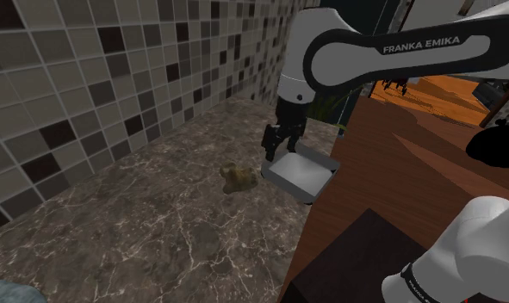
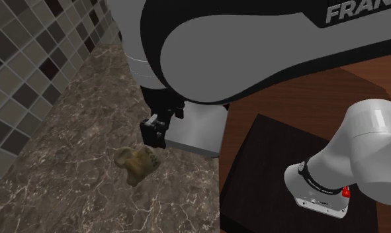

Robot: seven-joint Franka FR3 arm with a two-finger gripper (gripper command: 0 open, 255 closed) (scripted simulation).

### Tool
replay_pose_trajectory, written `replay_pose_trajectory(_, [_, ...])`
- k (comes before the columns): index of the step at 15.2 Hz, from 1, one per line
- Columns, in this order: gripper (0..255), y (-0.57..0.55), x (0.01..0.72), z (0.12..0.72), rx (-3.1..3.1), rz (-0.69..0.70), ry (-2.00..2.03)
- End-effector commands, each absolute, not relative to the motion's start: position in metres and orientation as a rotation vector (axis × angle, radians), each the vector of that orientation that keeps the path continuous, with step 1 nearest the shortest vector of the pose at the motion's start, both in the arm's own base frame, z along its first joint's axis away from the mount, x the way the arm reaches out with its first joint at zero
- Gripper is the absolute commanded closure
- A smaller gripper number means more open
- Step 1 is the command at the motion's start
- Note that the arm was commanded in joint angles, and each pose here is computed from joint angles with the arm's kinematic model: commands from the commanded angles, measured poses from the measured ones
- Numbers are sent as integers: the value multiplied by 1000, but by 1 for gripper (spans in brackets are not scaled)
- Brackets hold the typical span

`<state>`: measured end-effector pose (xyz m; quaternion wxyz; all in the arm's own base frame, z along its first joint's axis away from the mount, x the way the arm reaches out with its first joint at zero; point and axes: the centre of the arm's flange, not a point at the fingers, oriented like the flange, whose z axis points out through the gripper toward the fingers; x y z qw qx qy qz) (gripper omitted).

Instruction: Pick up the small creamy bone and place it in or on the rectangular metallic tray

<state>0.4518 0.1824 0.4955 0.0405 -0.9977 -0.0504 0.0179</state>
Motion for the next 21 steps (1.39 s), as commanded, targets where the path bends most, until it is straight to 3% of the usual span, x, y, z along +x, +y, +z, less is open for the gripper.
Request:
replay_pose_trajectory(1, [0, 203, 467, 490, -3049, 44, -154])
replay_pose_trajectory(8, [0, 271, 520, 474, -3026, 9, -155])
replay_pose_trajectory(21, [0, 278, 522, 434, -3025, 8, -155])
